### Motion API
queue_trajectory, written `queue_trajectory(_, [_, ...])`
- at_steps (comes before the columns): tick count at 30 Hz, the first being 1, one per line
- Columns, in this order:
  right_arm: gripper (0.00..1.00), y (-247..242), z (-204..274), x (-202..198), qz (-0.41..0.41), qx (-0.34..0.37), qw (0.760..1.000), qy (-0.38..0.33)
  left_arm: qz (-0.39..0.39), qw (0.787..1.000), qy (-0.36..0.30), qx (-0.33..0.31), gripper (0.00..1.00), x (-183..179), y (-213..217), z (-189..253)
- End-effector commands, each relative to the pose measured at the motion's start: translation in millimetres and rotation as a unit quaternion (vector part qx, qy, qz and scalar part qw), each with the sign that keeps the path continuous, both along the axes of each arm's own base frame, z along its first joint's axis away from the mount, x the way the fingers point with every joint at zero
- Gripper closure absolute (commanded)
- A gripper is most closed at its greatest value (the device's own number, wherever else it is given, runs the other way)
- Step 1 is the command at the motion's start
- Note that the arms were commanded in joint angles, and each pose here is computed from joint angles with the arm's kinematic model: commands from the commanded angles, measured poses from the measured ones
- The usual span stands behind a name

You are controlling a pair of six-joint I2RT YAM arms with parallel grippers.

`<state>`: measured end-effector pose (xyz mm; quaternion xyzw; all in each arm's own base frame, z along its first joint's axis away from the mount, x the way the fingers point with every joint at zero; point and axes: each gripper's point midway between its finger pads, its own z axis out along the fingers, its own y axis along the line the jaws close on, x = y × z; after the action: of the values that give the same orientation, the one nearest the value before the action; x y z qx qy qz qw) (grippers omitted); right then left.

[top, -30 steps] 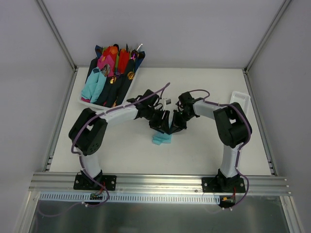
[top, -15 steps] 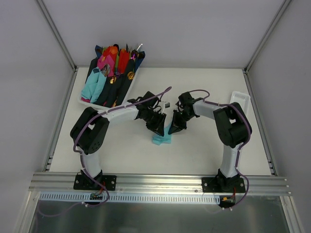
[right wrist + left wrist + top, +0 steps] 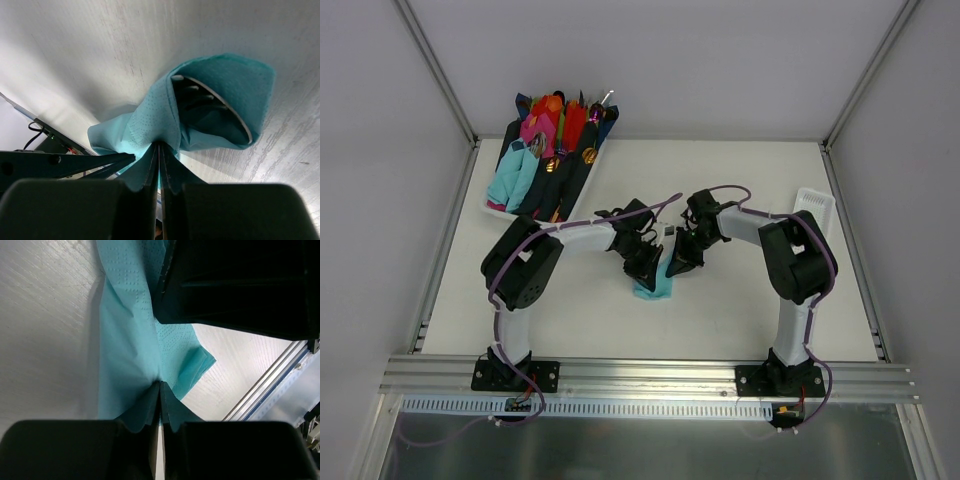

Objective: Place the utensils on the paper napkin and roll it up

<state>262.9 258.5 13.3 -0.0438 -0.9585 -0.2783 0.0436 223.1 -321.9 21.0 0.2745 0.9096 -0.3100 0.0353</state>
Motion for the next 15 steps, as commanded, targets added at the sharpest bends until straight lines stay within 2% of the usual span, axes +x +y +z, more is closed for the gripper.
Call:
queue_trajectory(1, [0.93, -16, -21, -11, 0.009, -0.05, 0.998, 0.021, -0.006, 0.997, -0.005, 0.071, 0.98, -2, 22, -33])
queue_trajectory(8, [0.86, 4, 39, 10, 0.013, 0.015, 0.999, -0.046, -0.002, 0.995, -0.018, 0.102, 1.0, 5, 29, -45])
queue_trajectory(11, [0.86, 14, 60, 14, 0.01, 0.039, 0.997, -0.058, 0.003, 0.994, -0.023, 0.111, 0.99, 7, 32, -47])
queue_trajectory(15, [0.86, 28, 62, 6, 0.012, 0.057, 0.997, -0.046, 0.008, 0.993, -0.026, 0.113, 0.97, 10, 32, -46])
